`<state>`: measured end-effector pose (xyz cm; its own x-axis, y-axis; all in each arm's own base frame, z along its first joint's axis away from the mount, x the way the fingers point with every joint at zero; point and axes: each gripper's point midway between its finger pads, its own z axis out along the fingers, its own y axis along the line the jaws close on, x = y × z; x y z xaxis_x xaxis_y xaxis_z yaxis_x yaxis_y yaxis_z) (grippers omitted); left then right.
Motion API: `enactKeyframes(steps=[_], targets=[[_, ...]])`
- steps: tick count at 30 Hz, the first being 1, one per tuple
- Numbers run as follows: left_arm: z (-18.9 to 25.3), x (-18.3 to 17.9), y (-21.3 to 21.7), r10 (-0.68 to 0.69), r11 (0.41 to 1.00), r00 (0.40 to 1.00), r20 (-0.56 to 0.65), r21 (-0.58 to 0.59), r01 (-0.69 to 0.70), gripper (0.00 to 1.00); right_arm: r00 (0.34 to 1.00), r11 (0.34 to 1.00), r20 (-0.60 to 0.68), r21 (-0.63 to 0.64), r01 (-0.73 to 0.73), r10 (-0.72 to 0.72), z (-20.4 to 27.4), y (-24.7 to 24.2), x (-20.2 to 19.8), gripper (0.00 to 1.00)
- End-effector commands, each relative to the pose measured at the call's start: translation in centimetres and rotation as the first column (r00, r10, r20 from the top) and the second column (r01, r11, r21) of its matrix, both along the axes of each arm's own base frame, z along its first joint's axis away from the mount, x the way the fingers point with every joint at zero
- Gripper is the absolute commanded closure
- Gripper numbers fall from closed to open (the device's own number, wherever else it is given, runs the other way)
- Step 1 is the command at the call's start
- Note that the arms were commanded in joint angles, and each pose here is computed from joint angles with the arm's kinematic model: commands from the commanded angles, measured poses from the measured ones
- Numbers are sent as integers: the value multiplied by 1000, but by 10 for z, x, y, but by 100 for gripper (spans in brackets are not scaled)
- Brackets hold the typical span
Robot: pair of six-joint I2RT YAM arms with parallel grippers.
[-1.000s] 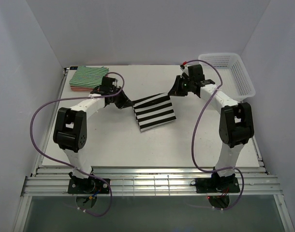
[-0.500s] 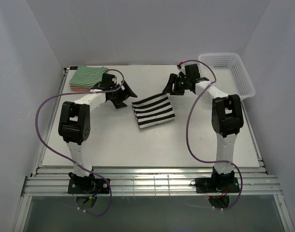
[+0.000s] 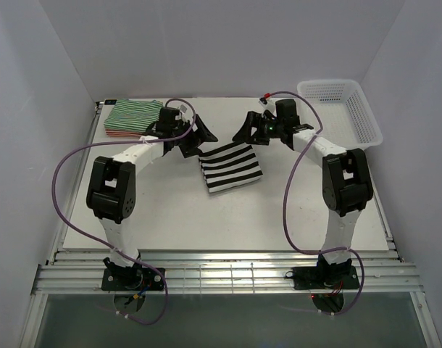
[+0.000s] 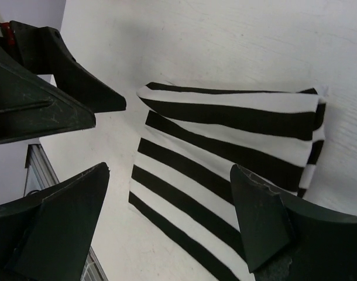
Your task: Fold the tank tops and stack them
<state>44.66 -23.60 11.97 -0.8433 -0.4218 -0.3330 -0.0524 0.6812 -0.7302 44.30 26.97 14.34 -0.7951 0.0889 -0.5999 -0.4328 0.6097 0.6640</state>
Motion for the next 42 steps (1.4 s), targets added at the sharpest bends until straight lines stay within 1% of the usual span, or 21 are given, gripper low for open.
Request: enactKeyframes(steps=[1, 5, 6, 9, 10, 13, 16, 17, 20, 21, 23, 24, 25, 27, 29, 30, 32, 34, 36, 38, 42], targets=[[-1, 15, -6, -11, 999, 999, 44, -29, 12, 2, 999, 995, 5, 83, -47, 46, -6, 21, 13, 10], [-36, 34, -4, 20, 1000, 1000, 0, 15, -20, 2, 1000, 997, -21, 77, -16, 18, -27, 25, 43, 10], [-43, 40, -2, 39, 999, 999, -1, 35, -39, 2, 1000, 998, -28, 64, 9, -7, -39, 26, 54, 10], [-67, 54, 3, 79, 993, 997, -18, 84, -77, 2, 997, 998, -52, 33, 61, -59, -65, 21, 69, 10], [-78, 59, 5, 91, 991, 995, -35, 106, -87, 2, 996, 997, -56, 34, 68, -66, -68, 21, 72, 10], [-86, 59, 3, 86, 991, 995, -56, 108, -80, 2, 994, 997, -77, 30, 76, -74, -78, 19, 71, 10], [-87, 55, 4, 71, 991, 996, -54, 117, -64, 2, 995, 997, -69, 20, 68, -66, -77, 17, 65, 10], [-77, 55, 2, 58, 993, 998, -38, 107, -53, 2, 996, 998, -69, 20, 65, -63, -76, 15, 63, 10], [-51, 54, -5, 7, 996, 1000, 20, 89, -8, 2, 999, 999, -11, 27, 36, -36, -44, 15, 60, 10], [-30, 54, -6, -14, 996, 997, 73, 93, 7, 2, 999, 999, 40, 26, 28, -29, -22, 13, 60, 10], [-13, 52, -6, -12, 991, 993, 117, 131, -3, 2, 996, 1000, 81, 14, 25, -26, -3, 10, 54, 10], [4, 49, -4, -25, 988, 986, 165, 152, 0, 2, 992, 999, 116, 2, 43, -43, 13, 3, 48, 10], [9, 45, -5, -32, 986, 984, 176, 168, 2, 2, 989, 999, 143, -22, 48, -44, 15, -2, 45, 10], [12, 41, 1, -28, 981, 982, 185, 196, -9, 2, 985, 994, 151, -68, 89, -78, 15, -15, 33, 10], [4, 32, 8, -19, 973, 990, 140, 232, -14, 2, 987, 987, 136, -122, 108, -92, 4, -26, 20, 10], [2, 30, 12, -7, 969, 991, 133, 247, -26, 2, 989, 985, 118, -139, 106, -90, -4, -31, 5, 10], [-11, 15, 19, 6, 963, 996, 94, 269, -32, 2, 981, 973, 148, -177, 150, -125, -2, -45, -4, 10], [-24, 2, 24, -1, 957, 998, 62, 289, -16, 2, 981, 958, 125, -225, 176, -150, -20, -56, -17, 10], [-32, -7, 24, -8, 957, 999, 36, 290, -2, 2, 974, 947, 152, -249, 204, -169, -16, -65, -22, 10], [-44, -18, 24, -13, 958, 1000, -3, 287, 13, 2, 974, 939, 141, -273, 211, -178, -24, -72, -32, 10], [-61, -31, 17, -28, 968, 998, -62, 248, 43, 3, 966, 923, 165, -299, 243, -201, -18, -83, -43, 10]])
